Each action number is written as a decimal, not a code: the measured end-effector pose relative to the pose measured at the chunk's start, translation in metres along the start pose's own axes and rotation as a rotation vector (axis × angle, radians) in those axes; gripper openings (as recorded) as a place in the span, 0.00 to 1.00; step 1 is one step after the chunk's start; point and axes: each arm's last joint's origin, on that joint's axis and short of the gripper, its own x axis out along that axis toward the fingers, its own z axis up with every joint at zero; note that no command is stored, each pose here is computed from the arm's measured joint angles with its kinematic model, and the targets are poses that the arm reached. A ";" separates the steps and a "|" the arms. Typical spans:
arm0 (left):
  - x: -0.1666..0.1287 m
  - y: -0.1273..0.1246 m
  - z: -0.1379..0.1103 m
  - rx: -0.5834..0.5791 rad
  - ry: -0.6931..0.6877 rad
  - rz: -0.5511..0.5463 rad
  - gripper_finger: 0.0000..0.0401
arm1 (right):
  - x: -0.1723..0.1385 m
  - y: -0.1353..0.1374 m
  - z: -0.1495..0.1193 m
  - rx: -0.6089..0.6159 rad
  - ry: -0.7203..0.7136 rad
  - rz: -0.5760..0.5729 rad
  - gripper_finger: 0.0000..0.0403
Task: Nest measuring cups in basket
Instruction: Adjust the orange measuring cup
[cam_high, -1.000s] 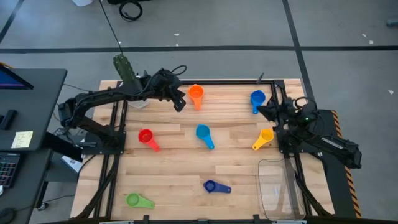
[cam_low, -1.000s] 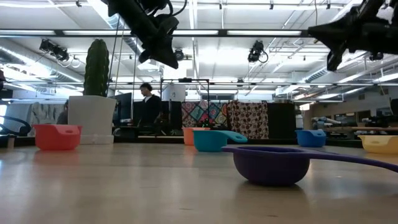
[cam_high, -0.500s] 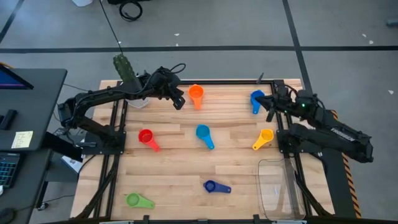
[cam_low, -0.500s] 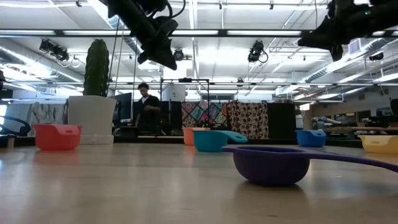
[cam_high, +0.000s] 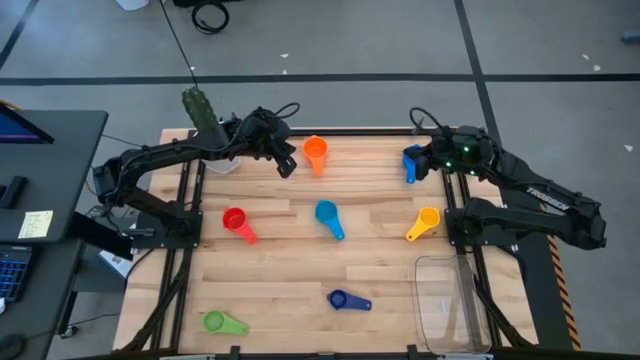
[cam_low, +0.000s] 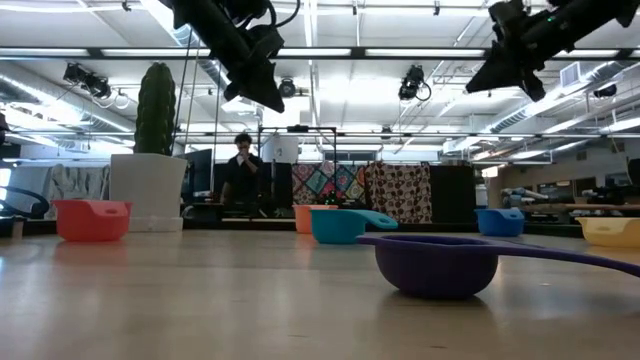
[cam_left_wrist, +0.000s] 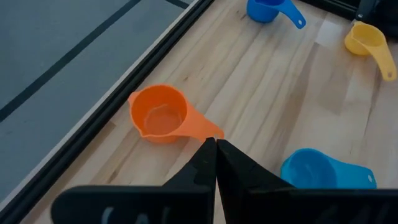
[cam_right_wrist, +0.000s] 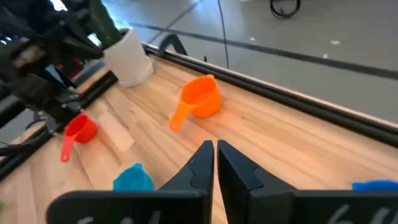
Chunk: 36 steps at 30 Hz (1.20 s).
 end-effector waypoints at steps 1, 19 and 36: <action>0.000 0.000 0.000 0.000 0.000 0.000 0.03 | 0.003 -0.001 0.000 0.014 0.007 -0.017 0.08; 0.000 0.000 0.000 0.001 -0.001 0.002 0.03 | 0.055 -0.030 0.012 0.112 0.110 -0.254 0.25; 0.000 0.000 0.000 0.003 -0.001 0.002 0.03 | 0.089 -0.038 0.068 0.236 0.513 -0.498 0.25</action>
